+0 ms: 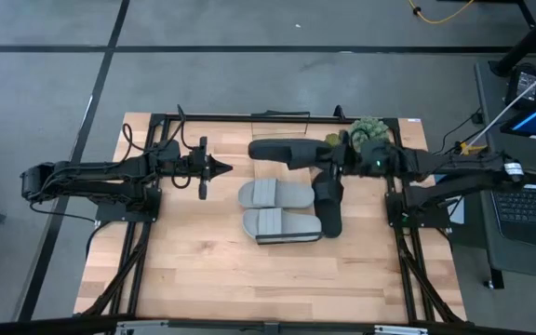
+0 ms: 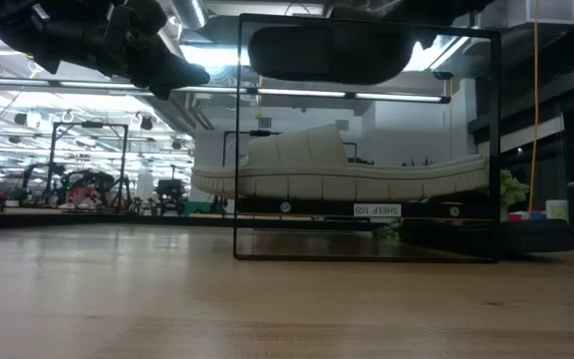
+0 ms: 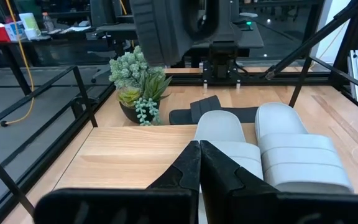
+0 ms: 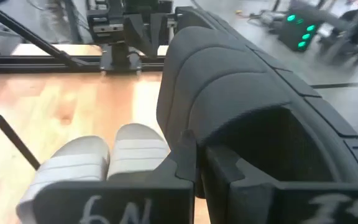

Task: Pick and place slides into the shelf
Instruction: Put the bottom black slipper on the shelf

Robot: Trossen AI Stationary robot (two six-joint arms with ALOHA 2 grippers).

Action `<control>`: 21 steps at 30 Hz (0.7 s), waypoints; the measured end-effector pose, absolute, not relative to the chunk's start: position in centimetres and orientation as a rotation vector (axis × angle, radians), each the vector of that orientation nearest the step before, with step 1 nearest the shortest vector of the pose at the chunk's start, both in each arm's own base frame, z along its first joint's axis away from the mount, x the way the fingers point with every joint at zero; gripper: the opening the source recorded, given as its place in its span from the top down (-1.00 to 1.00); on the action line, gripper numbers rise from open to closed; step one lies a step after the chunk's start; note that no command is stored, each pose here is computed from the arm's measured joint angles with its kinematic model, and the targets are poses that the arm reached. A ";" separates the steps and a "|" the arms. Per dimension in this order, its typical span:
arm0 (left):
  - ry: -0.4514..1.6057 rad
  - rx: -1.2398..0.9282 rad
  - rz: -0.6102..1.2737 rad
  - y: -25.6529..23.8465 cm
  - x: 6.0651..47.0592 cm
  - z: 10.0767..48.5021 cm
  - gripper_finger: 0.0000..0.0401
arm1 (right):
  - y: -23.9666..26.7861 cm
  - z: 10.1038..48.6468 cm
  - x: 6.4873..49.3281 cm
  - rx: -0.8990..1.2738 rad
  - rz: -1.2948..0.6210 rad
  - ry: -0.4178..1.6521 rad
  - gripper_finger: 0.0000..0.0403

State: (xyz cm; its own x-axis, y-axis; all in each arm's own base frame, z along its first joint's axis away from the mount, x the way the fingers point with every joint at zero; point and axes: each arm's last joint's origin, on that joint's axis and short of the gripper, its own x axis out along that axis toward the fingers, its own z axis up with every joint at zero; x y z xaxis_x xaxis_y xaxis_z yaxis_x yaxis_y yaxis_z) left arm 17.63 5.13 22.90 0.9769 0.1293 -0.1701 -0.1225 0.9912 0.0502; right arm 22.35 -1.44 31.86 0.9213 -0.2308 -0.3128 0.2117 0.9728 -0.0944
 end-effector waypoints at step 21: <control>0.125 0.162 0.199 6.8 17.4 24.8 1.00 | -11.1 30.9 21.4 0.167 -0.034 0.307 0.95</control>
State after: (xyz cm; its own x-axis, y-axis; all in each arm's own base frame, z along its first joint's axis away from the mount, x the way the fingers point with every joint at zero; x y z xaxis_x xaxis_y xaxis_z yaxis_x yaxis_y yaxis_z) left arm 17.39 6.85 24.83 0.9726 0.2059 -0.1075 -0.1858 0.9674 0.1720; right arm 21.38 -11.12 30.88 0.9527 -0.0080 -0.3040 0.0587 0.9857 0.1580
